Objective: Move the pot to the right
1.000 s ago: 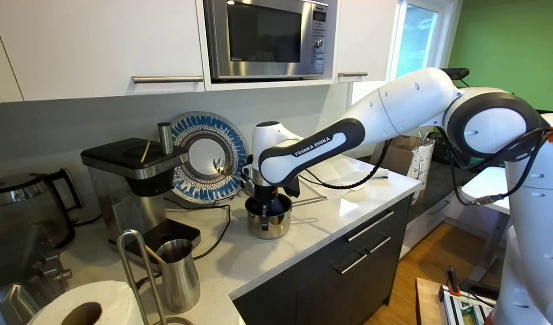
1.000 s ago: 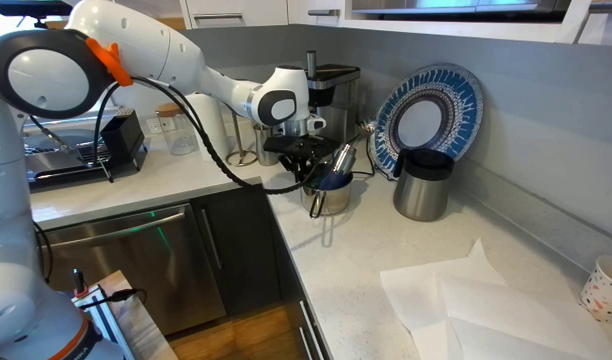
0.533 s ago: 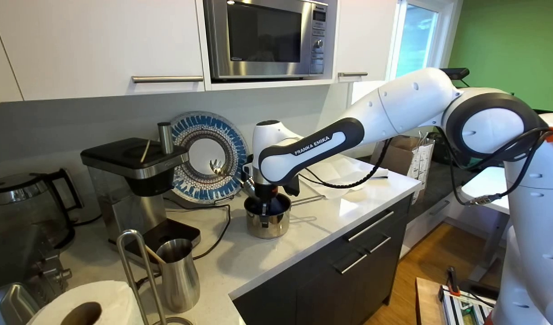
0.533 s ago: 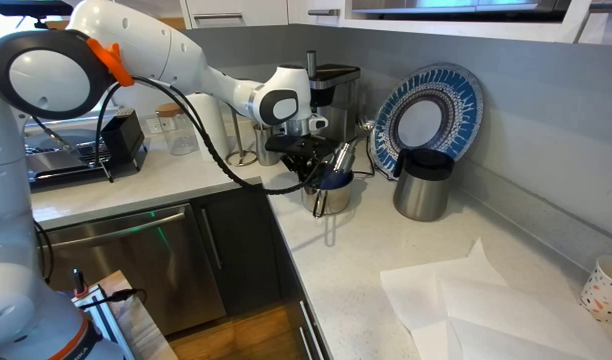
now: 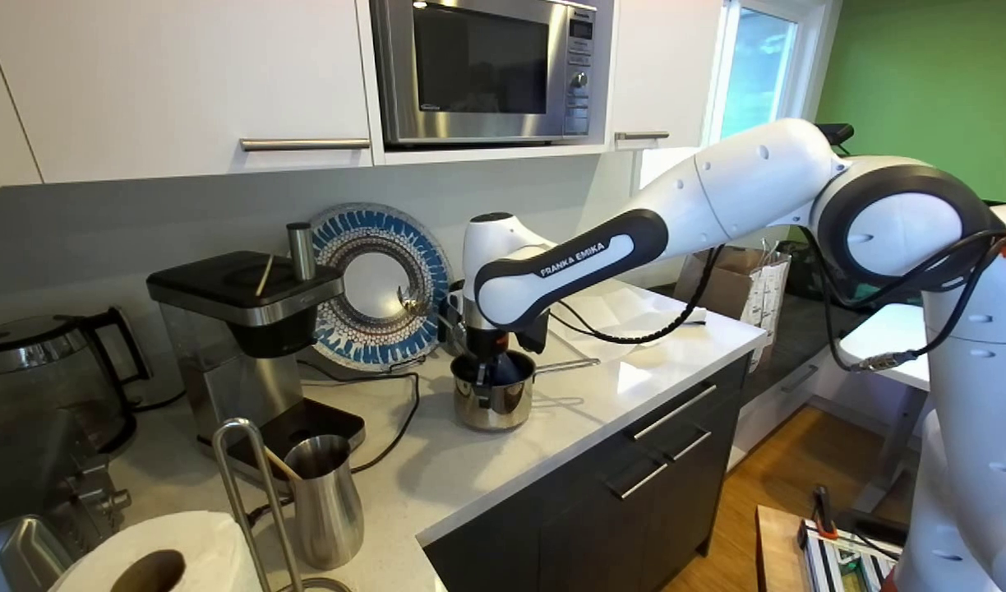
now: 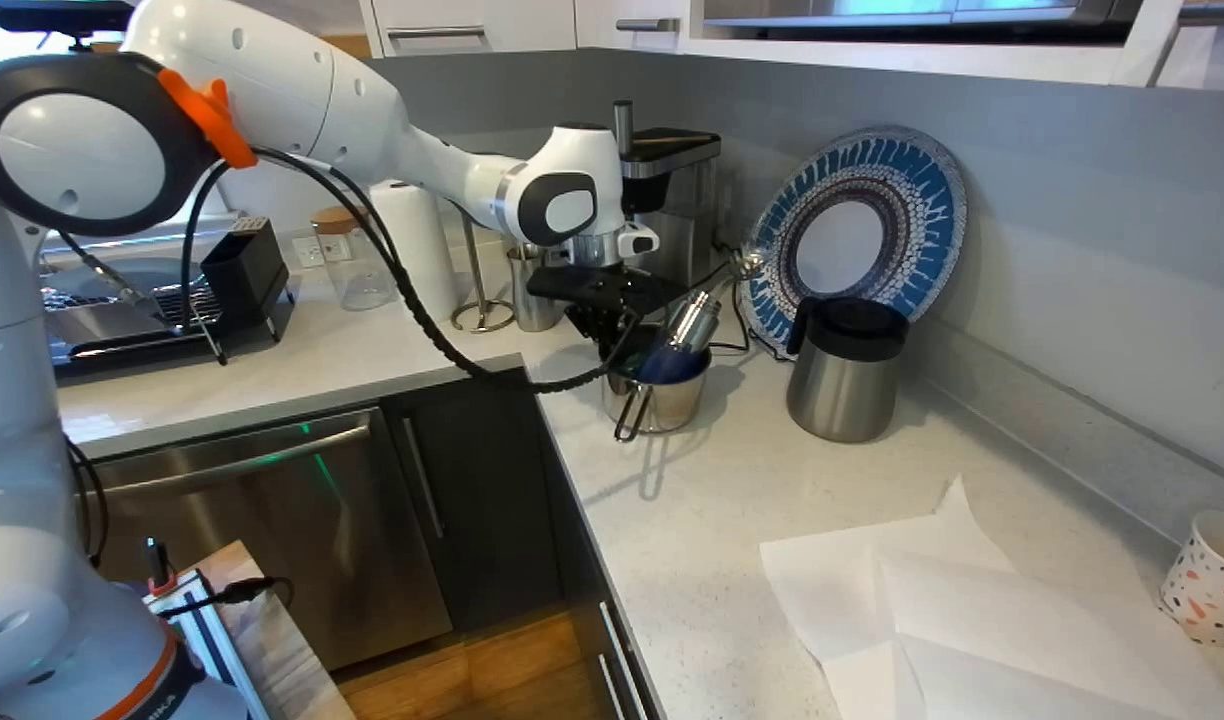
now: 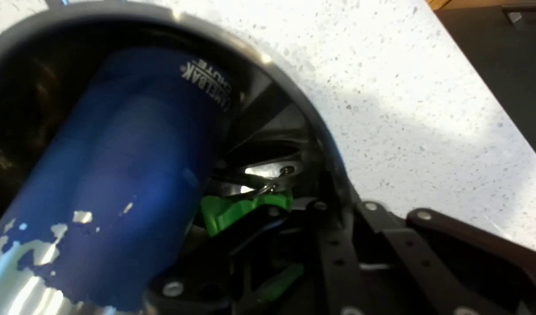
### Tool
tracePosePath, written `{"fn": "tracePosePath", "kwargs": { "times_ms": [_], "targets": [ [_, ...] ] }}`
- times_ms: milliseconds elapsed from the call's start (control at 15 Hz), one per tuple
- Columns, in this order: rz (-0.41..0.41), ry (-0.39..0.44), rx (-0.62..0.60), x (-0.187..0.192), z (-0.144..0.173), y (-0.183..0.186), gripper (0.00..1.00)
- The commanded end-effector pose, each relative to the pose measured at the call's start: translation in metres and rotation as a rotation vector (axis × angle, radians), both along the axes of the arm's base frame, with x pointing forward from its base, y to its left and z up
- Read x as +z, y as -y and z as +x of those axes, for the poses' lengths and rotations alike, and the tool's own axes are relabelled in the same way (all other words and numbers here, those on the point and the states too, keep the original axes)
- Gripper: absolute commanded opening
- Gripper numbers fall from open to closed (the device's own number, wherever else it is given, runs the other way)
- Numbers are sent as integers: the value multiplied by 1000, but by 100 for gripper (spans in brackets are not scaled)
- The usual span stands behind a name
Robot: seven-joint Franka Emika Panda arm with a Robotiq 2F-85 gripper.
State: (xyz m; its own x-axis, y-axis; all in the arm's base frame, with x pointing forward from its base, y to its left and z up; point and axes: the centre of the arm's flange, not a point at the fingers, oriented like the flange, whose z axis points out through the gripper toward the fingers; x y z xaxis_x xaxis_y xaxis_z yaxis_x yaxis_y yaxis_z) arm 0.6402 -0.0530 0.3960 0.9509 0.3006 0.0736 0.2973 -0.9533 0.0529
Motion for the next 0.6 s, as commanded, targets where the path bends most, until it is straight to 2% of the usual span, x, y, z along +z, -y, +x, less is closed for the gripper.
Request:
{"fn": "tracePosePath", "kwargs": {
  "times_ms": [0, 267, 533],
  "targets": [
    [-6, 50, -98, 43, -26, 14, 1],
    [-13, 95, -211, 63, -40, 40, 1],
    [-28, 92, -302, 75, -57, 77, 1]
  ]
}}
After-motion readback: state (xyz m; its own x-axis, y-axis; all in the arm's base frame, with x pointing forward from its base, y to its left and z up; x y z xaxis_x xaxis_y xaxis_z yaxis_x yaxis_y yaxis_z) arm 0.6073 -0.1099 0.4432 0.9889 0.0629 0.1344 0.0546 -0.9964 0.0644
